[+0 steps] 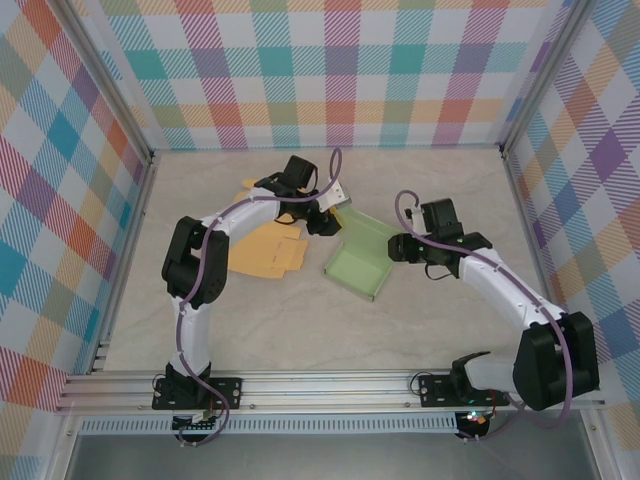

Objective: Fold the paper box

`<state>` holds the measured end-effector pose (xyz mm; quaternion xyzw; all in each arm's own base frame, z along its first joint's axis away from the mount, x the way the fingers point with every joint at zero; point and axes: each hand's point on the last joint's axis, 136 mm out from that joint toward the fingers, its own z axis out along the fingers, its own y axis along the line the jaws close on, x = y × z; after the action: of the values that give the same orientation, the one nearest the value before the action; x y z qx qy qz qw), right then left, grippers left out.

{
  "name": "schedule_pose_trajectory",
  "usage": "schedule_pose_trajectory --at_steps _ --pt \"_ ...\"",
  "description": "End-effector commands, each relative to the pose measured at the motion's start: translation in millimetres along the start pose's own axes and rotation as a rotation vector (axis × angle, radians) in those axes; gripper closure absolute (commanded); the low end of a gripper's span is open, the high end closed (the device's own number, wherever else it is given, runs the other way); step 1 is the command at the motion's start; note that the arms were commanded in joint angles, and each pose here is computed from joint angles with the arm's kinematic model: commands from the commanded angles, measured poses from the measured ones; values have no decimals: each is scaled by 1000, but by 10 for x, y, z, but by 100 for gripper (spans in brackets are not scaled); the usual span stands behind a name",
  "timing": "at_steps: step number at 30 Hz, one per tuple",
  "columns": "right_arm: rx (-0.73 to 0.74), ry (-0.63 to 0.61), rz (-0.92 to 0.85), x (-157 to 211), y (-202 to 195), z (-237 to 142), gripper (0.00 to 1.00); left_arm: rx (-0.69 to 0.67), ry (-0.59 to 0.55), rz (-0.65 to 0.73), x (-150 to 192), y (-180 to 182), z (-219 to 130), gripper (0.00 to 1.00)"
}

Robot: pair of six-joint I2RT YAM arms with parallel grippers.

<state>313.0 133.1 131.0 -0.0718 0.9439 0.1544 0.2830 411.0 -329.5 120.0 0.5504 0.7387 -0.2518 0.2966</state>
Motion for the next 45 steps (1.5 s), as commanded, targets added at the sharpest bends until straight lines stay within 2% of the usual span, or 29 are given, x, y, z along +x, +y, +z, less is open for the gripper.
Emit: schedule_pose_trajectory --at_steps 1,5,10,14,19,21,23,27,30,36,41,45 --pt "6 -49 -33 -183 43 -25 53 39 0 7 -79 -84 19 68" --pt "41 -36 -38 -156 -15 28 64 50 -4 -16 -102 -116 16 75" --pt "91 -29 -49 -134 -70 73 72 46 -4 -37 -146 -187 27 83" --pt "153 -35 -63 -149 -127 93 78 -16 -3 -52 -196 -200 62 95" --pt "219 -67 -77 -233 -158 79 83 -126 -21 -97 -276 -180 74 100" --pt "247 -90 -86 -287 -168 54 83 -176 -39 -129 -308 -164 46 100" --pt "264 -116 -92 -354 -173 15 83 -240 -108 -162 -443 -103 -20 100" --pt "270 -164 -96 -494 -148 -73 81 -346 -207 -307 -577 40 -174 100" --pt "274 -181 -100 -567 -137 -88 80 -398 -260 -367 -635 46 -236 100" --pt "316 -195 -77 -661 -194 -15 79 -491 -281 -444 -617 23 -175 100" --pt "330 -196 -58 -714 -212 70 73 -538 -300 -505 -564 34 -152 100" --pt "349 -199 -37 -747 -242 112 74 -573 -301 -524 -549 14 -152 100"
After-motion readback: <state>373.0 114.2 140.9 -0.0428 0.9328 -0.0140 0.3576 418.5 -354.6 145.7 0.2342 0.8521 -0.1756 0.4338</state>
